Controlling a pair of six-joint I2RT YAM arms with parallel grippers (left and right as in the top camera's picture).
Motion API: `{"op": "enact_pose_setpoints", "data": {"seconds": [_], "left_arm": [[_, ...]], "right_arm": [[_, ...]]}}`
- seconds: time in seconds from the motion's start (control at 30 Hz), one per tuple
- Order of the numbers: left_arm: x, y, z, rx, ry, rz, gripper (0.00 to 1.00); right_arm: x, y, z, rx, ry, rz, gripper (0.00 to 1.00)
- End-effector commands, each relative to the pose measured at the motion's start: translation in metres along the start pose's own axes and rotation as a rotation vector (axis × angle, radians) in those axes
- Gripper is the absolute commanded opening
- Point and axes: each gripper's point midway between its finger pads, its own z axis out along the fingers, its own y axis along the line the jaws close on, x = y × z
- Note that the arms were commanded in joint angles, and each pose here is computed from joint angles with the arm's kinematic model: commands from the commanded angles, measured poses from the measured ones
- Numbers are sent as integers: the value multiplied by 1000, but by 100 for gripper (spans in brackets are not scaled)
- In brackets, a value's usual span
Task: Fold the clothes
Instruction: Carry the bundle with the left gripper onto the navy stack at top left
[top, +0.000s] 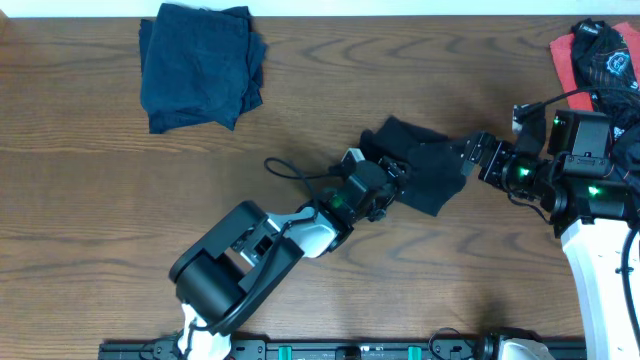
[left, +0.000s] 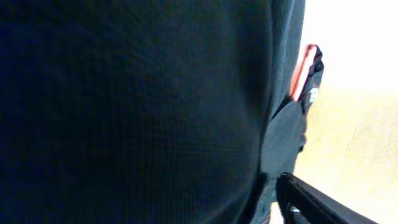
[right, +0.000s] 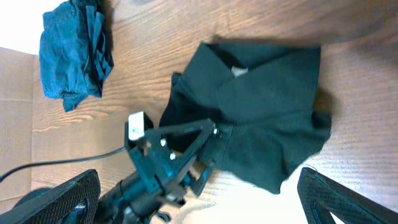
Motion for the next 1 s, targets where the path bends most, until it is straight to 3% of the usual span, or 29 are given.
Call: {"op": "enact_pose_setpoints", "data": {"seconds": [0.0, 0.17, 0.33, 0.37, 0.5, 0.8, 0.97], "left_arm": [[-6, 70, 16, -178, -21, -2, 73], [-12, 71, 25, -184, -39, 136, 50], [-30, 63, 26, -175, -75, 273, 11], [-37, 62, 26, -177, -85, 292, 7], [-79, 62, 20, -193, -137, 400, 6], [-193, 44, -6, -263, -272, 868, 6], [-251, 25, -24, -292, -367, 1001, 6]], "right_arm": [[-3, 2, -5, 1, -10, -16, 99], [3, -1, -6, 11, 14, -24, 99], [7, -3, -6, 21, 30, -21, 99], [8, -3, -6, 22, 32, -20, 99], [13, -5, -6, 29, 53, -26, 99], [25, -14, -7, 73, 97, -2, 99], [30, -15, -8, 79, 115, 6, 99]]}}
